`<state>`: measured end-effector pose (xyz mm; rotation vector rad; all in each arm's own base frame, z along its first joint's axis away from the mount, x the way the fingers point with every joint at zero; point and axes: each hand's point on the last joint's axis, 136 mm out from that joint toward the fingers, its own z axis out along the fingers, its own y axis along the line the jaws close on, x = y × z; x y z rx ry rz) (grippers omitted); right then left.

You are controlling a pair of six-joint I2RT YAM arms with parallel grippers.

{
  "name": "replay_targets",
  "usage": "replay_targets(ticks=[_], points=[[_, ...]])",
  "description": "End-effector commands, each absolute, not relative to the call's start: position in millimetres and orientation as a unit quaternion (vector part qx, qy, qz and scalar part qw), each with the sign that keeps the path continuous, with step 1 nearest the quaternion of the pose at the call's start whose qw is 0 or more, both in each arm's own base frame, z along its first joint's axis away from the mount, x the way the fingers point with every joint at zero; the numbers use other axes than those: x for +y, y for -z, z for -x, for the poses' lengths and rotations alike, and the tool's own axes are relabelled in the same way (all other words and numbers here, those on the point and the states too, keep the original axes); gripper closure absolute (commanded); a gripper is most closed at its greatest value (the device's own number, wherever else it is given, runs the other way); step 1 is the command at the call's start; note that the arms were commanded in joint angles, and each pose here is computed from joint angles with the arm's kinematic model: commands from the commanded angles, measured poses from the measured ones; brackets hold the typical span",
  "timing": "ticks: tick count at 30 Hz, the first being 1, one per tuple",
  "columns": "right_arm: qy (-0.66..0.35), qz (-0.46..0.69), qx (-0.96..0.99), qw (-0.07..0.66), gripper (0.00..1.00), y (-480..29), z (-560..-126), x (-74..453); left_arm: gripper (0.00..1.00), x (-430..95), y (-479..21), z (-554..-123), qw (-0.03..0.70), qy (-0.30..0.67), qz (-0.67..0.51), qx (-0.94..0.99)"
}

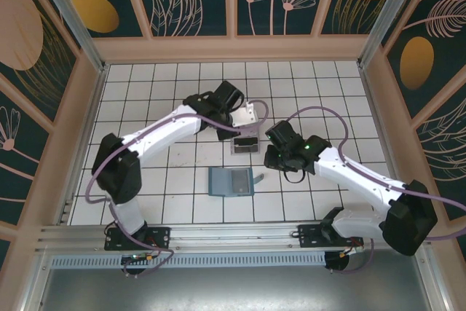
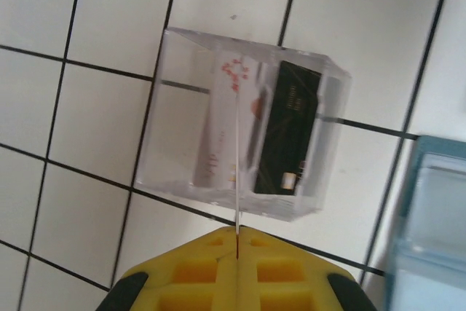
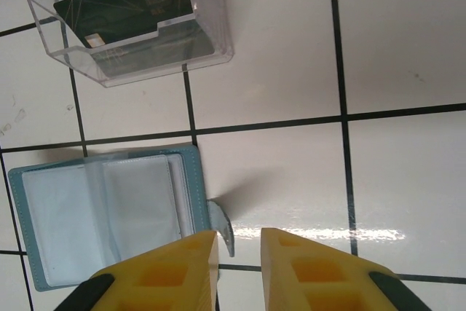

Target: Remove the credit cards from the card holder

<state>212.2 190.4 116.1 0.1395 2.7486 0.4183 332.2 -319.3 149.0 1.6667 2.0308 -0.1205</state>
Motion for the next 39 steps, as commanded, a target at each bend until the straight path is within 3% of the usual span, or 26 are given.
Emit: replay_targets(ticks=[1,16,39], points=[[-0.128,-0.066,0.97,0.197,0.77,-126,-214,174,1.0,-321,-141,-323,0.2,0.06,-0.672,0.711],[-0.131,-0.083,0.967,0.2,0.77,-127,-216,164,1.0,-340,-121,-339,0.129,0.065,-0.737,0.661],[-0.136,-0.081,0.968,0.195,0.76,-122,-225,165,1.0,-341,-94,-353,0.077,0.072,-0.706,0.7]])
